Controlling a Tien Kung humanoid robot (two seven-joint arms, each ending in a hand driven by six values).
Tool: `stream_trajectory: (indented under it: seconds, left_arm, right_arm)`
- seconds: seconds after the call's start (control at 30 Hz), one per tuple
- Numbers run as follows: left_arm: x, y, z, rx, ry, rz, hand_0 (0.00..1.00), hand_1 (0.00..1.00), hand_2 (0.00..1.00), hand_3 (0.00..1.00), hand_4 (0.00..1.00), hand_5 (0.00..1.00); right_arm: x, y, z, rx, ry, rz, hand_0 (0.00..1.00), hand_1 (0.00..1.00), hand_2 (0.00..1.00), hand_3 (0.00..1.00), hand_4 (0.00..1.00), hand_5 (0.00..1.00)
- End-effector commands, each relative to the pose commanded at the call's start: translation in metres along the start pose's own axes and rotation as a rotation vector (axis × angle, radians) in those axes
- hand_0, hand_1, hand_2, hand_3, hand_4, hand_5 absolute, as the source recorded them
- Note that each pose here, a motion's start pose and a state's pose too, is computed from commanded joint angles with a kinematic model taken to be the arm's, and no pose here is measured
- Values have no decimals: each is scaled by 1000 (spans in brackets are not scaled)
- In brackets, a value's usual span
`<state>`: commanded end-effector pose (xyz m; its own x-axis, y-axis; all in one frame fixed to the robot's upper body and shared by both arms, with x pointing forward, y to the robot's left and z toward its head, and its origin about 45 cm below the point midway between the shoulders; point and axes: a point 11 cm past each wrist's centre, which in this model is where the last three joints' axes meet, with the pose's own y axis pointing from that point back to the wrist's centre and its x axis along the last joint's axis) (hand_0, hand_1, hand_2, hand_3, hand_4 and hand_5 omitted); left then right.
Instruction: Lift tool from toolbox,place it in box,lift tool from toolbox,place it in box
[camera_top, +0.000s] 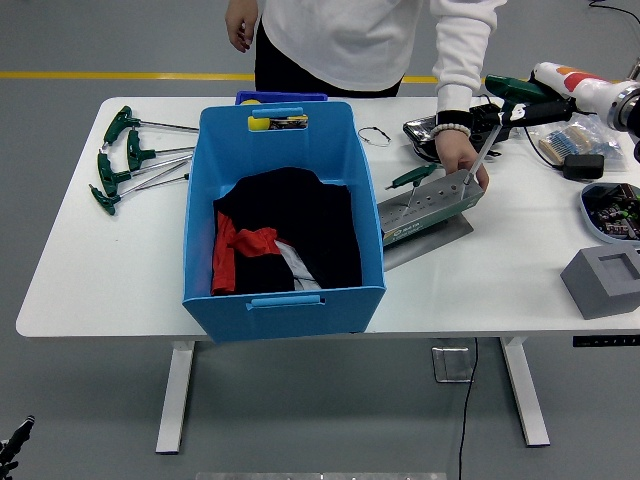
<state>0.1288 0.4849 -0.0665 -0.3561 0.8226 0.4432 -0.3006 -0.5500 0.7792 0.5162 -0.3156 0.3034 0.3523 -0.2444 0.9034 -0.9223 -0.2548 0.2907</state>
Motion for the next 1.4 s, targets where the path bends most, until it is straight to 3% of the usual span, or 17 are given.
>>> stream_trajectory:
  seconds: [0.37,1.4]
  left_arm:
    - [1,0,-4,4,3,1,883,900,904,747,702,772]
    - [10,1,-16,23,8,18,883,899,902,747,702,775]
  right_arm:
    - [-2,0,-12,23,19,-44,84,8,54,26,877,737]
    - [32,8,-30,43,69,-83,77,5,53,25,864,725]
